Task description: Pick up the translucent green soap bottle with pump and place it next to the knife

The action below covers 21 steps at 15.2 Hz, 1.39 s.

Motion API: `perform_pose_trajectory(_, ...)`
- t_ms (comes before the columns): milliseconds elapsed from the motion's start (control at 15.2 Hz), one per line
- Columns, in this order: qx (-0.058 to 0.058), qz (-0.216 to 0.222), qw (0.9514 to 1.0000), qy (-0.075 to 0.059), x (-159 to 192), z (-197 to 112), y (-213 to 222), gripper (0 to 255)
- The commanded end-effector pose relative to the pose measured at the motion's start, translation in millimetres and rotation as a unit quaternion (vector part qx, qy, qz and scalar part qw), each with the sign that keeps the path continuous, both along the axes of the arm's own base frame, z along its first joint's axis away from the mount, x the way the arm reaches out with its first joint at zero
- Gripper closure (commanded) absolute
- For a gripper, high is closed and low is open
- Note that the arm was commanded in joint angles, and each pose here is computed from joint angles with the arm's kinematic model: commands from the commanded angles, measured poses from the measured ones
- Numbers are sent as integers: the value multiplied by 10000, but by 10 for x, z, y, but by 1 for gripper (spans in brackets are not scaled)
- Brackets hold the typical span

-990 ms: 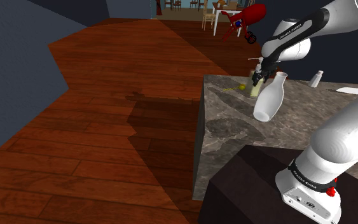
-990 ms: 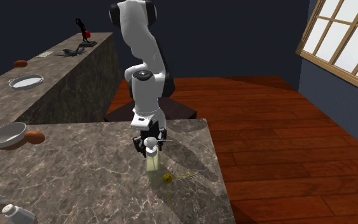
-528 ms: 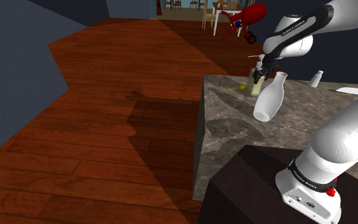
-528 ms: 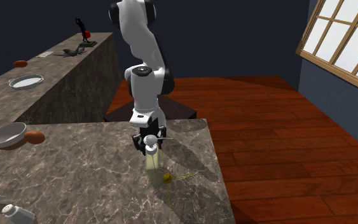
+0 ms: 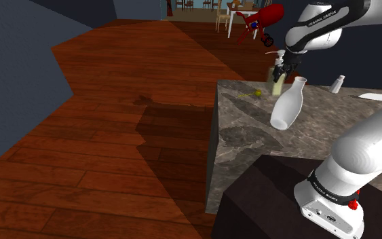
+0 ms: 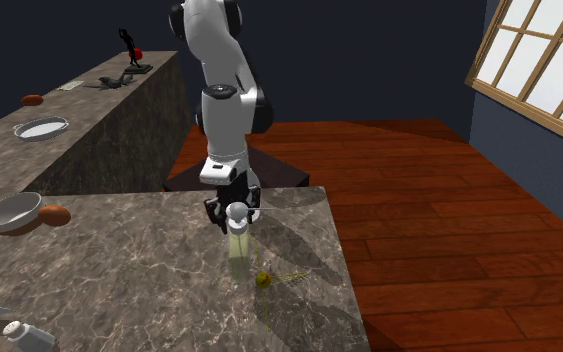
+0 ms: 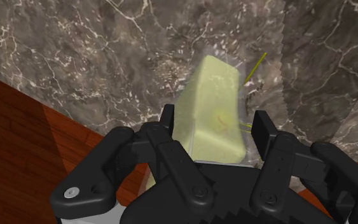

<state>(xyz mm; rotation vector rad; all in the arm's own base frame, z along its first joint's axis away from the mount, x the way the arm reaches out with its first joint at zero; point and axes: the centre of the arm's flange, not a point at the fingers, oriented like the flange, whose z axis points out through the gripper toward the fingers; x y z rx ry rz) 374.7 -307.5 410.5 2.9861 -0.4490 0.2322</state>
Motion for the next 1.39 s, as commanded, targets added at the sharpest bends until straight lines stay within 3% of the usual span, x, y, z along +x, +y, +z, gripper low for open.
perform_pose_trajectory(0, 0, 0, 10000, 1, 5, 103, 8, 255)
perform_pose_trajectory(1320, 0, 0, 10000, 1, 5, 1159, 8, 255)
